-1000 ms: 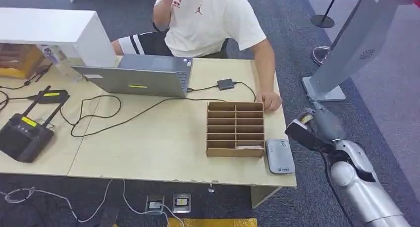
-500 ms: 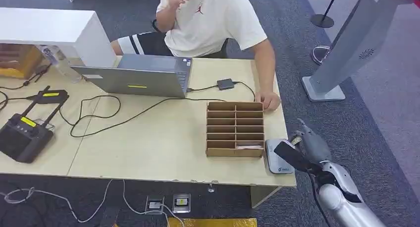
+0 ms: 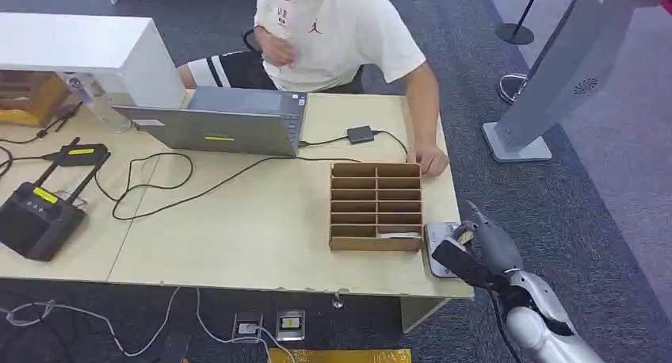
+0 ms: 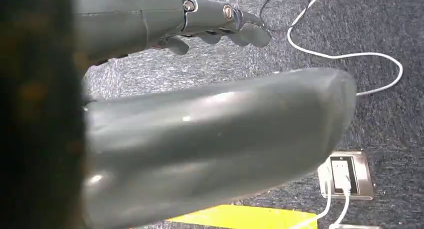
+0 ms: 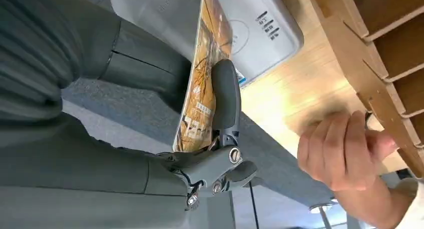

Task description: Pass the card to the sensor for recognition and then transmit it.

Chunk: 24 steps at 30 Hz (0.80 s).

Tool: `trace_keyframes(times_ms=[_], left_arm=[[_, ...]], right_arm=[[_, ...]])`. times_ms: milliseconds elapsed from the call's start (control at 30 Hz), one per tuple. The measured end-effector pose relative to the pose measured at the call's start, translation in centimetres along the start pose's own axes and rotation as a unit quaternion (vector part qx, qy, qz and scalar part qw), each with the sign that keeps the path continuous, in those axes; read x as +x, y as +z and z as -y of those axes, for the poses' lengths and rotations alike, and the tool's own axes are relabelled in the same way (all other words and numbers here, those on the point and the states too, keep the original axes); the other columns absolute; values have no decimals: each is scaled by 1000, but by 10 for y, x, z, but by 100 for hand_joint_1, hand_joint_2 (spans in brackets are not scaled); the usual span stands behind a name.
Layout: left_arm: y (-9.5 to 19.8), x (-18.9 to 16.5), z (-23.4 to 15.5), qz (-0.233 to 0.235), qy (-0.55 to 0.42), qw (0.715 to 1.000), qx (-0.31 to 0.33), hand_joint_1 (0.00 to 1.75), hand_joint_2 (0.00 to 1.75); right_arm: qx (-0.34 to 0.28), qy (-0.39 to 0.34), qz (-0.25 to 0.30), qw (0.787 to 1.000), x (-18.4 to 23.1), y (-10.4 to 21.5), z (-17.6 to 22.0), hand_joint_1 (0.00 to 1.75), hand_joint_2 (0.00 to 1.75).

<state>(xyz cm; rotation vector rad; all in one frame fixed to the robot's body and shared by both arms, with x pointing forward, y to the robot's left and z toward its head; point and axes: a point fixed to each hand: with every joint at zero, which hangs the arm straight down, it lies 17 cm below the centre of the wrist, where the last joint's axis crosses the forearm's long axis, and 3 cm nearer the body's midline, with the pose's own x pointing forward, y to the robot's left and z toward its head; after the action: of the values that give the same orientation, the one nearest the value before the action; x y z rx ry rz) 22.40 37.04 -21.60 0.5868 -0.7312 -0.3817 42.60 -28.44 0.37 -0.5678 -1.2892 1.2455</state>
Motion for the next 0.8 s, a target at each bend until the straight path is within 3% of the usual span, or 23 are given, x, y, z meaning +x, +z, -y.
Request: trace_keyframes(times_ms=[433,800], left_arm=[[0,0,0,-1,-3,1000,0,0,0],[-3,6,-2,6,-7,1000,2,0,0]], right_arm=[[-7,5,-2,1000,1,5,-2,175,175],[-51,33,43,997,9,-14,59,175,175]])
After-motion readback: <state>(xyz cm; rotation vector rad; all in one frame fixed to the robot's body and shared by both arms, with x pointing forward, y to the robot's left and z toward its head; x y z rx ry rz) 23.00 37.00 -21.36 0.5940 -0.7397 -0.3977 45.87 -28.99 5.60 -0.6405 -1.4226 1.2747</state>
